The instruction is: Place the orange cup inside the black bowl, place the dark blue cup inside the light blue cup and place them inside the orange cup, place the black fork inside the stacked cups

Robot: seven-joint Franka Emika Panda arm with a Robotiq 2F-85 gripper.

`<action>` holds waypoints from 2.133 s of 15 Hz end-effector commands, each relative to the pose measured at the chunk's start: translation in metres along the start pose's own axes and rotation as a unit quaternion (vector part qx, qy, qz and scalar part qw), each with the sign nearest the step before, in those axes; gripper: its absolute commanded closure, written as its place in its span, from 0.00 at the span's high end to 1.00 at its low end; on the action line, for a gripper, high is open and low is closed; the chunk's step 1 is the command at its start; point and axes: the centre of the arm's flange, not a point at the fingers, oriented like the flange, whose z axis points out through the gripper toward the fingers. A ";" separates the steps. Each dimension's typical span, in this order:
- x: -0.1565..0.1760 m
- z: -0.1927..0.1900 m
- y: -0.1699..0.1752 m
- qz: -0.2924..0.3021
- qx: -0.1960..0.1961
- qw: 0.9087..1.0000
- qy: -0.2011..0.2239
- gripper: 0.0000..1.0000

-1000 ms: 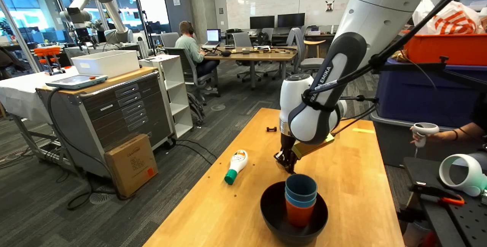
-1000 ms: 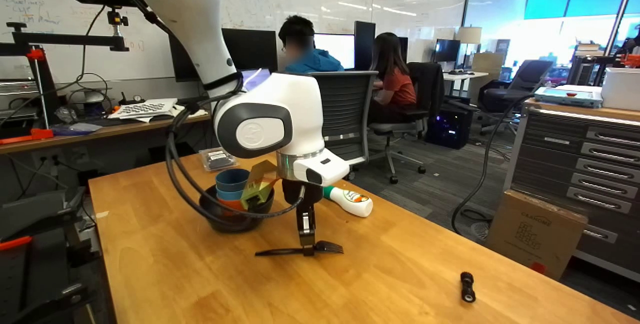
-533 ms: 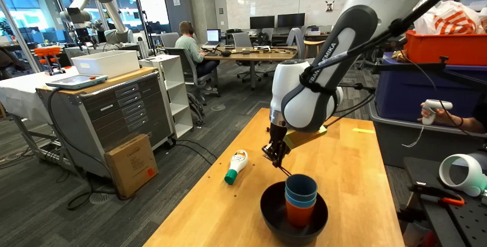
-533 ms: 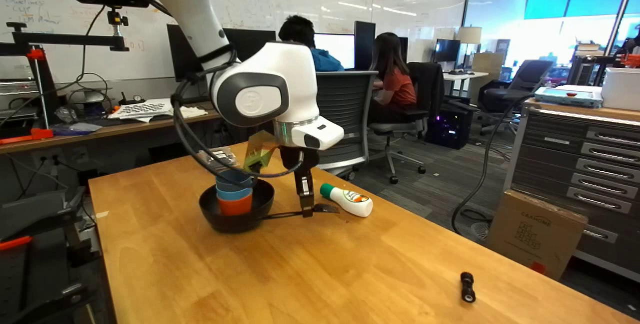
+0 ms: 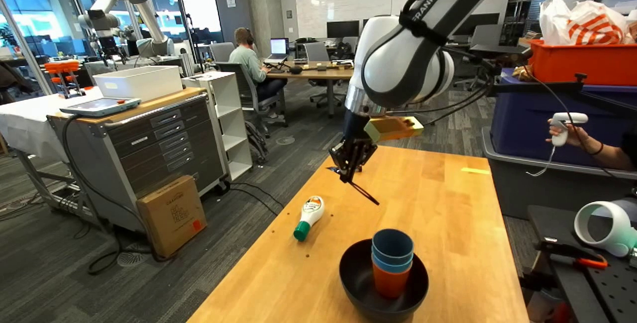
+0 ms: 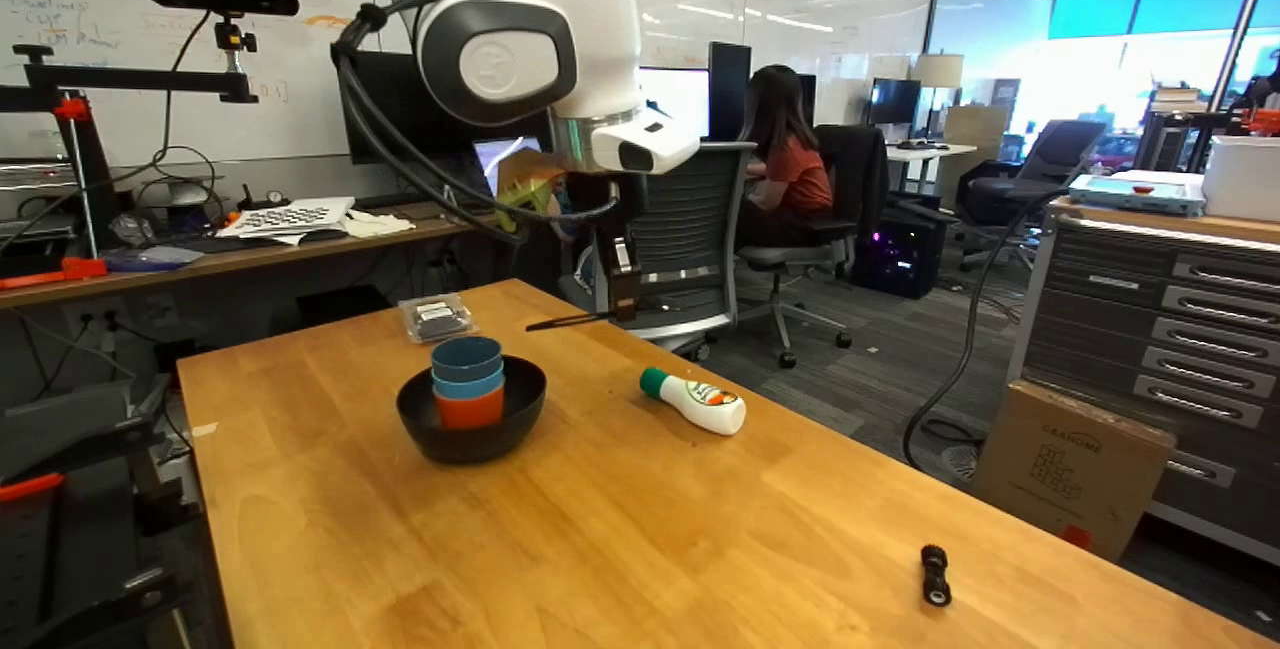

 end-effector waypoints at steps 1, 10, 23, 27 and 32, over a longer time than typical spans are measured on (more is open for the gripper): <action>0.002 -0.042 0.010 -0.008 0.042 0.998 -0.038 0.03; -0.002 -0.062 0.011 -0.011 0.145 0.947 -0.286 0.03; 0.022 -0.022 0.051 0.084 0.211 0.797 -0.560 0.04; 0.020 0.008 0.057 0.131 0.235 0.745 -0.611 0.04; 0.022 0.041 0.077 0.204 0.245 0.708 -0.630 0.04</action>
